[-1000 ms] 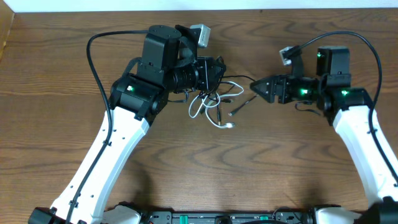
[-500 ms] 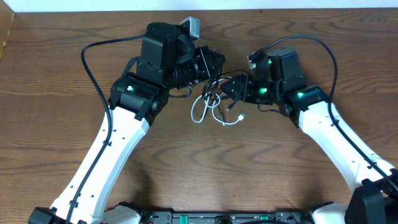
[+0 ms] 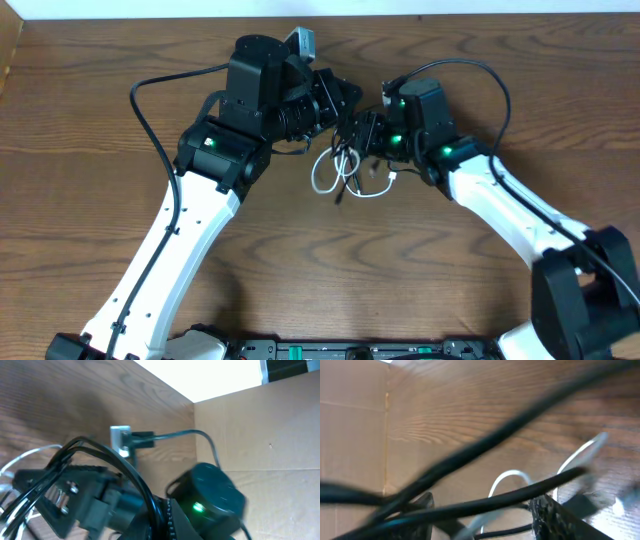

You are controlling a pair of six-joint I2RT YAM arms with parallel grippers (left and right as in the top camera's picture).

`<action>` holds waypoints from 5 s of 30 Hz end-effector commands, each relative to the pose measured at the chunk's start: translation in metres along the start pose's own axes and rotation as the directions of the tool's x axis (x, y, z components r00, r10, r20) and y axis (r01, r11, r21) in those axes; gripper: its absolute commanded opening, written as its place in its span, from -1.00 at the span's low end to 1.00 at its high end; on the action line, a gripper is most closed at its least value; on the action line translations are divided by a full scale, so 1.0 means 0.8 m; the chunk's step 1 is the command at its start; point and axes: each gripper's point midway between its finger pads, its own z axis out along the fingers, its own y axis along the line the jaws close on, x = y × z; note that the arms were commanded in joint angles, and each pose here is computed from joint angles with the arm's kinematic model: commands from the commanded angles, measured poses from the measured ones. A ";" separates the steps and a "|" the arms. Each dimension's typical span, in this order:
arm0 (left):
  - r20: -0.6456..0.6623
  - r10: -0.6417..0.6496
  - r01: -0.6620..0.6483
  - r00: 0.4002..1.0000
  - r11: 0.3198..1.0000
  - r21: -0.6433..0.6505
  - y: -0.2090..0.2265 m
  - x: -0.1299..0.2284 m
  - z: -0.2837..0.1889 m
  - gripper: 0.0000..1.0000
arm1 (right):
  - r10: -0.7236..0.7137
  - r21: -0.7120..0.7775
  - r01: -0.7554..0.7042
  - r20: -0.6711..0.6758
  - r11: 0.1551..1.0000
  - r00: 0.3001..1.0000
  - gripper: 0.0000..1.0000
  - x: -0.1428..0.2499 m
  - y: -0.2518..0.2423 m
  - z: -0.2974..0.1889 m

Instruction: Untangle cables

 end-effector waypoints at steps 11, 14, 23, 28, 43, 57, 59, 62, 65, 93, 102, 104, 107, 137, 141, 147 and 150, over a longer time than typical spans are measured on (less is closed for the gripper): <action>0.057 0.165 -0.166 0.985 0.986 0.012 -0.003 -0.029 -0.017 -0.85 | 0.073 0.403 -0.075 0.020 0.912 0.997 0.03 0.018 -0.121 -0.003; 0.085 0.185 -0.184 0.979 0.983 -0.016 0.010 -0.046 -0.026 -0.85 | 0.101 0.563 -0.098 0.026 0.820 0.995 0.02 0.024 -0.171 -0.033; 0.189 0.232 -0.206 0.954 0.967 -0.148 0.057 -0.099 -0.057 -0.86 | 0.181 0.764 -0.090 -0.035 0.639 0.983 0.03 0.035 -0.262 -0.115; 0.220 0.245 -0.191 0.944 0.952 -0.239 0.090 -0.120 -0.077 -0.85 | 0.229 0.800 -0.099 -0.050 0.592 0.972 -0.01 0.034 -0.294 -0.150; 0.045 0.386 -0.358 0.921 0.888 -0.290 0.104 -0.077 -0.063 -0.85 | -0.169 0.187 0.198 -0.159 0.962 0.973 0.04 -0.024 -0.121 -0.163; -0.154 0.499 -0.518 0.853 0.845 -0.133 0.049 0.028 -0.006 -0.85 | -0.199 0.160 0.194 0.019 0.968 0.980 0.20 -0.066 -0.053 -0.218; -0.173 0.501 -0.523 0.848 0.843 -0.124 0.048 0.036 0.002 -0.84 | -0.212 0.129 0.209 0.013 0.969 0.977 0.22 -0.064 -0.045 -0.216; -0.199 0.498 -0.525 0.844 0.843 -0.118 0.052 0.044 0.013 -0.50 | -0.230 0.110 0.228 0.000 0.967 0.973 0.29 -0.059 -0.036 -0.209; -0.215 0.493 -0.524 0.843 0.844 -0.118 0.056 0.047 0.022 -0.03 | -0.226 0.120 0.225 -0.006 0.967 0.974 0.54 -0.056 -0.034 -0.206; -0.262 0.415 -0.491 0.871 0.757 -0.431 0.147 0.014 -0.019 0.55 | -0.114 0.010 0.114 0.172 0.993 0.978 -0.97 -0.100 0.022 -0.198; -0.262 0.416 -0.491 0.871 0.757 -0.431 0.147 0.014 -0.019 0.55 | -0.066 0.412 0.052 0.020 0.910 0.998 -0.98 -0.066 -0.058 -0.233; -0.262 0.416 -0.491 0.871 0.757 -0.431 0.147 0.014 -0.019 0.55 | -0.047 0.543 0.043 -0.007 0.839 0.999 -0.98 -0.063 -0.086 -0.251; -0.262 0.416 -0.491 0.871 0.757 -0.431 0.147 0.013 -0.019 0.55 | -0.035 0.629 0.000 0.044 0.777 0.998 -0.98 -0.088 -0.103 -0.283; -0.256 0.403 -0.477 0.879 0.765 -0.432 0.147 0.014 -0.018 0.54 | 0.128 0.690 -0.417 0.430 0.592 0.893 0.42 -0.281 -0.454 -0.423; -0.248 0.398 -0.468 0.883 0.770 -0.433 0.145 0.013 -0.018 0.54 | 0.291 0.699 -0.464 0.362 0.544 0.886 0.93 -0.232 -0.484 -0.400; -0.246 0.399 -0.469 0.883 0.771 -0.432 0.145 0.013 -0.017 0.54 | 0.434 0.702 -0.524 0.328 0.482 0.839 0.99 -0.191 -0.478 -0.395; -0.246 0.399 -0.469 0.883 0.771 -0.432 0.145 0.013 -0.017 0.54 | 0.504 0.686 -0.540 0.284 0.487 0.816 0.98 -0.173 -0.459 -0.391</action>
